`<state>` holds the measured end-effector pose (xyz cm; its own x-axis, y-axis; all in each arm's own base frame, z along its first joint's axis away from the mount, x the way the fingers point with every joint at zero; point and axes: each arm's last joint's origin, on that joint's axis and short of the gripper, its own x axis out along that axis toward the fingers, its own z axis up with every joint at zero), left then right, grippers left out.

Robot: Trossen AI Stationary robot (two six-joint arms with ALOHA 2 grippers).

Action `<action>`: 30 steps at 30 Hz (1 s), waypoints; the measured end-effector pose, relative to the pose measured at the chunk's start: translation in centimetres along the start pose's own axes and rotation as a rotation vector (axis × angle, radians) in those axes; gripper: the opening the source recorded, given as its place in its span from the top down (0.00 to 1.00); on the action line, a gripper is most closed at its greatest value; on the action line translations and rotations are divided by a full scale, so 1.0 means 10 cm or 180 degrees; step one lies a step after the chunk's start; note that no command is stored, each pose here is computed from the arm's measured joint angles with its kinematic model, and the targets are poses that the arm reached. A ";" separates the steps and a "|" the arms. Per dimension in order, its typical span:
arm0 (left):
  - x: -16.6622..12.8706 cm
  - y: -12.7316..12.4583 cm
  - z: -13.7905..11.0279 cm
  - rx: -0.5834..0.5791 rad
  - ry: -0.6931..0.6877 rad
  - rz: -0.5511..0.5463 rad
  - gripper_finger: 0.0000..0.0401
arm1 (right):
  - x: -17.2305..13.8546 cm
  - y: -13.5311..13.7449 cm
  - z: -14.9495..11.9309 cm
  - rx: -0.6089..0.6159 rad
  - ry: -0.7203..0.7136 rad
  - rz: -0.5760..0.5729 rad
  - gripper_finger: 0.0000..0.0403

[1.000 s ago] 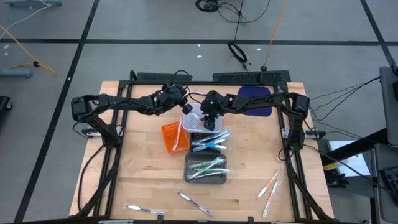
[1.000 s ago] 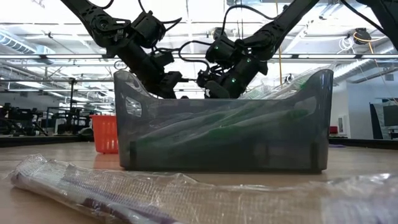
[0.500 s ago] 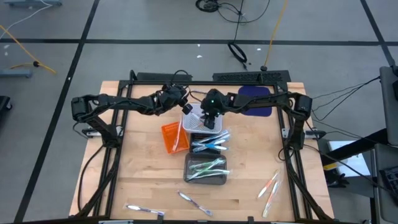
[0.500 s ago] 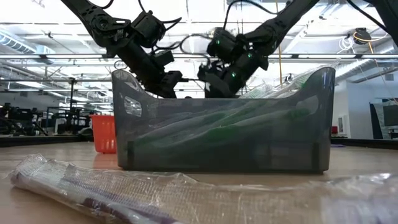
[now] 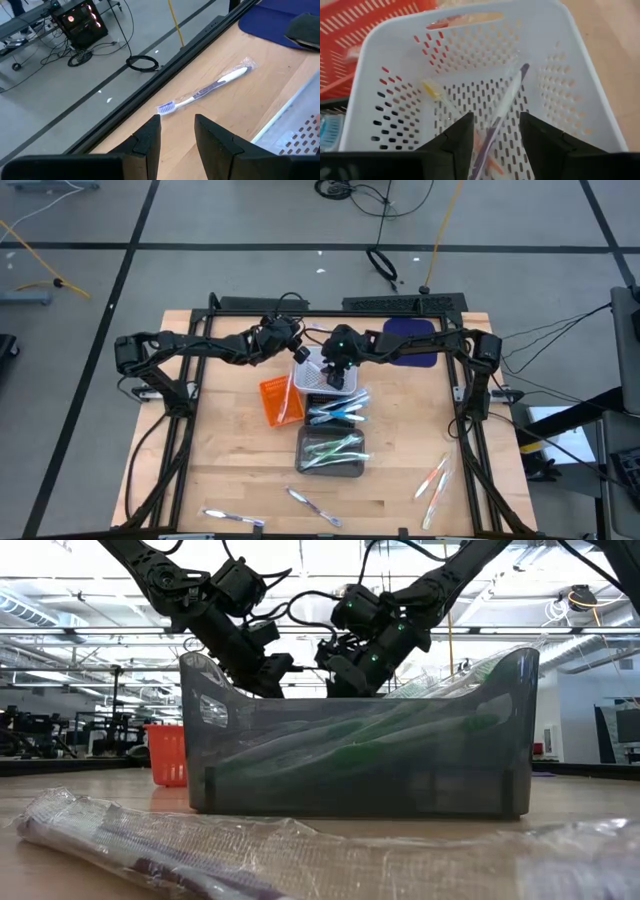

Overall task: Pick & Place Toothbrushes
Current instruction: Put the purple toothbrush into the white basket

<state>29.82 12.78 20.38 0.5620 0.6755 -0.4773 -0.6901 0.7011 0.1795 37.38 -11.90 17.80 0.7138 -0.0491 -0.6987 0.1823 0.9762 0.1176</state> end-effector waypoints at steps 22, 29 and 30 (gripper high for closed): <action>0.00 0.00 0.00 0.0014 -0.0003 0.0003 0.70 | 0.25 -0.05 -0.14 0.0031 0.0115 -0.0064 0.56; 0.00 0.00 0.00 0.0019 -0.0002 0.0003 0.70 | 0.25 -0.05 -0.14 0.0024 0.0130 -0.0153 0.71; 0.00 0.00 0.00 0.0022 -0.0002 0.0003 0.70 | 0.25 -0.06 -0.14 0.0015 0.0140 -0.0172 0.76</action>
<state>29.81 12.79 20.38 0.5616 0.6763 -0.4767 -0.6876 0.7020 0.1857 38.08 -12.27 14.97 0.6723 -0.0923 -0.7345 0.2231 0.9713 0.0821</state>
